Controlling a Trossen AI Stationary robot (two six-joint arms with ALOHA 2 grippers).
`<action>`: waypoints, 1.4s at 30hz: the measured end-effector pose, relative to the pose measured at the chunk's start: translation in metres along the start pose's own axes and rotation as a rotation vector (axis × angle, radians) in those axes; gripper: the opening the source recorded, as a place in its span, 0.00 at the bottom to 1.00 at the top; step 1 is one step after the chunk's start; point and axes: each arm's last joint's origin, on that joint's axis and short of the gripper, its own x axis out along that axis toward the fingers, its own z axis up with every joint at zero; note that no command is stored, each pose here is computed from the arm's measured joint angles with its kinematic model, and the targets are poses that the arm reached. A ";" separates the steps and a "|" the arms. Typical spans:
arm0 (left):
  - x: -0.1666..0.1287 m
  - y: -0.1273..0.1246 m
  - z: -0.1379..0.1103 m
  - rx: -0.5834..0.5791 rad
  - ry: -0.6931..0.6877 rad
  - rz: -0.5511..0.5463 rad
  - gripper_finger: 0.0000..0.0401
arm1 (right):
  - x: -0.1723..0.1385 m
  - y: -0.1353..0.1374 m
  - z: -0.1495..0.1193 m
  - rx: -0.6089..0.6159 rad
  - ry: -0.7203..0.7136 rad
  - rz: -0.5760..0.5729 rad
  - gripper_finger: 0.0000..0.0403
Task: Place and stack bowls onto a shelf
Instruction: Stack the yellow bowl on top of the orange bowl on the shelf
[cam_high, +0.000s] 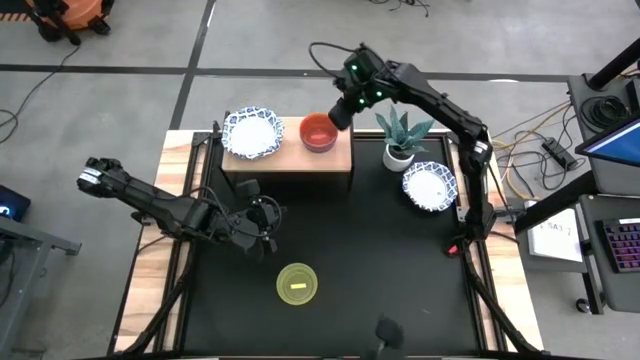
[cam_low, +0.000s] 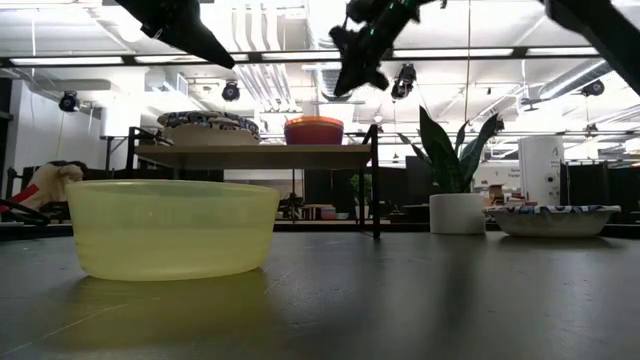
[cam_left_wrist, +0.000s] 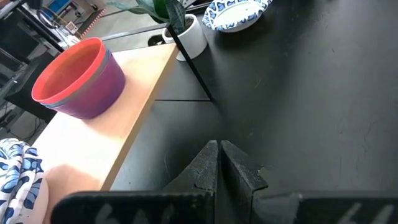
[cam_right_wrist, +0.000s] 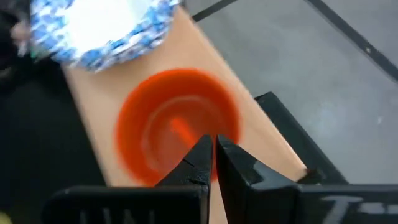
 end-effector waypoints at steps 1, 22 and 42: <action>0.000 0.000 0.000 0.000 0.001 0.000 0.00 | -0.006 0.007 -0.001 -0.027 0.007 0.009 0.03; 0.000 -0.003 0.001 -0.082 0.008 -0.090 0.00 | -0.029 0.148 -0.192 -0.452 -0.143 0.412 0.03; 0.037 -0.055 -0.021 -0.428 0.369 -0.469 0.00 | -0.010 0.127 -0.287 -0.492 -0.305 0.498 0.03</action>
